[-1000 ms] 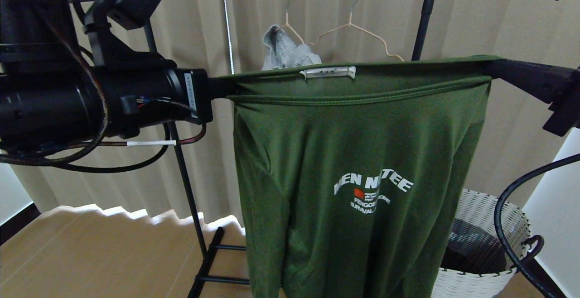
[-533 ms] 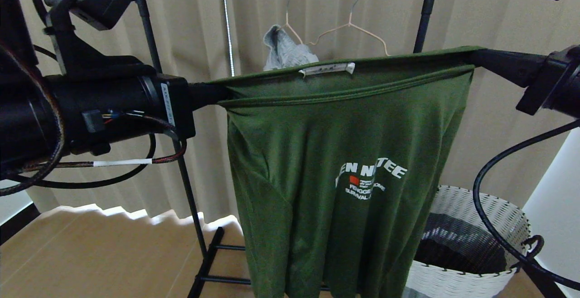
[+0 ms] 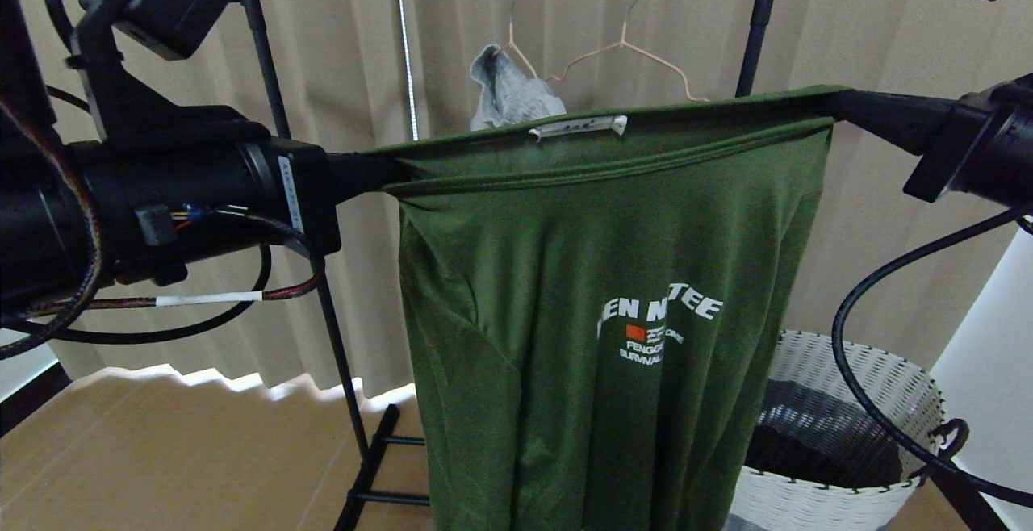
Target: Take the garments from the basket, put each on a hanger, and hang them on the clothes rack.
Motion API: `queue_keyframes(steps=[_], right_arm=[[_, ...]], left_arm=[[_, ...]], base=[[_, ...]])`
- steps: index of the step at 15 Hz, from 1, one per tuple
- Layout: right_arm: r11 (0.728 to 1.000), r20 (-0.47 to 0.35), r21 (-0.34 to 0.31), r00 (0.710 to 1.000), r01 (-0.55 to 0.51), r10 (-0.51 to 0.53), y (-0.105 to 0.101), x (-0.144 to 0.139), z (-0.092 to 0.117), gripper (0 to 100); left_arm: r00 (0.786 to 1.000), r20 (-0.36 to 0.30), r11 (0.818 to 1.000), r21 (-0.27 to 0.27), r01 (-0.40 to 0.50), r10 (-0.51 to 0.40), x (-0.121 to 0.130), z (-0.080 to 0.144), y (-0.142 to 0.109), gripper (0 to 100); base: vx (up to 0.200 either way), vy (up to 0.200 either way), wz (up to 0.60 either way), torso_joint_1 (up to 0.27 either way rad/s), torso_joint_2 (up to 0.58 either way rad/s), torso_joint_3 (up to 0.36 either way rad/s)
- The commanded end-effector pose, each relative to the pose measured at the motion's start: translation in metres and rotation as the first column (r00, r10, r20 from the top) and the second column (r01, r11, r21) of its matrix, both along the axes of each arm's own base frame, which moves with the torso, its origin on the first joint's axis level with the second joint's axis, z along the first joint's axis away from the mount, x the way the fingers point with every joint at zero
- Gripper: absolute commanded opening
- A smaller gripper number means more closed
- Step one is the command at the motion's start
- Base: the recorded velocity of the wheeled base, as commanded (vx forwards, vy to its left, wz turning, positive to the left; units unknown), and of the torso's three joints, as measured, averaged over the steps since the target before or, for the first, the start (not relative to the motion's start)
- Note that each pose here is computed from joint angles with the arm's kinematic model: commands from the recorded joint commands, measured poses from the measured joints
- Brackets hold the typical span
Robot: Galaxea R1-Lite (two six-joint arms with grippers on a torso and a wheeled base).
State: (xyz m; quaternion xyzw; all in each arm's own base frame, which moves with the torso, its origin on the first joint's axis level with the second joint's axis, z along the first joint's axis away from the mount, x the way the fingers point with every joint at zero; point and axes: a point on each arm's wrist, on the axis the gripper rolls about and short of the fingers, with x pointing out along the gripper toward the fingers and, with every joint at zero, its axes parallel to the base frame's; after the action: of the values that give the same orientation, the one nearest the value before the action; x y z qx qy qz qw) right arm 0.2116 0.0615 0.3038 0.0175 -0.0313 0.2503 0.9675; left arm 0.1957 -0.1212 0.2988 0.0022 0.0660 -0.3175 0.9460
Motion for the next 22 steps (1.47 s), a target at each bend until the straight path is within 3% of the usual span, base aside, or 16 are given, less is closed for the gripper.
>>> queue_keyframes(steps=[1, 5, 8, 9, 14, 16, 19, 22], right_arm=[[1.0, -0.004, -0.001, 1.0, 0.0, 0.0, 0.0, 0.0, -0.001, 0], [1.0, -0.007, -0.002, 1.0, -0.001, 0.001, 0.0, -0.002, -0.002, 0], [1.0, -0.04, -0.01, 0.999, -0.011, 0.01, 0.002, -0.001, -0.014, 0], [1.0, -0.063, -0.017, 0.998, -0.014, 0.013, 0.003, -0.001, -0.021, 100], [1.0, -0.082, -0.025, 0.997, -0.016, 0.014, 0.003, -0.004, -0.036, 100], [0.998, -0.084, -0.052, 0.996, -0.027, 0.023, -0.001, -0.02, -0.045, 100], [0.995, -0.094, -0.057, 0.992, -0.086, 0.08, -0.001, -0.036, -0.054, 100], [0.994, -0.065, -0.052, 0.994, -0.095, 0.092, -0.003, -0.047, -0.049, 100]], left_arm=[[1.0, -0.006, 1.0, 0.004, 0.0, 0.0, 0.0, -0.002, 0.0, 0], [1.0, -0.021, 1.0, 0.011, -0.002, 0.002, 0.002, -0.006, -0.001, 0], [0.999, -0.036, 1.0, 0.021, -0.006, 0.007, 0.007, -0.011, -0.004, 0], [0.999, -0.035, 1.0, 0.02, -0.006, 0.007, 0.008, -0.01, -0.004, 0], [0.999, 0.028, 1.0, 0.003, -0.031, 0.031, 0.01, 0.005, -0.001, 0], [0.988, 0.051, 0.986, 0.074, -0.147, 0.143, 0.021, -0.001, 0.004, 0], [0.969, 0.073, 0.968, 0.072, -0.242, 0.237, 0.025, 0.0, 0.005, 0], [0.951, 0.081, 0.949, 0.076, -0.305, 0.299, 0.026, -0.001, 0.007, 0]], base=[[0.0, 0.0, 0.0, 0.0, 0.0, 0.0], [0.0, 0.0, 0.0, 0.0, 0.0, 0.0], [0.0, 0.0, 0.0, 0.0, 0.0, 0.0], [0.0, 0.0, 0.0, 0.0, 0.0, 0.0], [0.0, 0.0, 0.0, 0.0, 0.0, 0.0], [0.0, 0.0, 0.0, 0.0, 0.0, 0.0], [0.0, 0.0, 0.0, 0.0, 0.0, 0.0], [0.0, 0.0, 0.0, 0.0, 0.0, 0.0]])
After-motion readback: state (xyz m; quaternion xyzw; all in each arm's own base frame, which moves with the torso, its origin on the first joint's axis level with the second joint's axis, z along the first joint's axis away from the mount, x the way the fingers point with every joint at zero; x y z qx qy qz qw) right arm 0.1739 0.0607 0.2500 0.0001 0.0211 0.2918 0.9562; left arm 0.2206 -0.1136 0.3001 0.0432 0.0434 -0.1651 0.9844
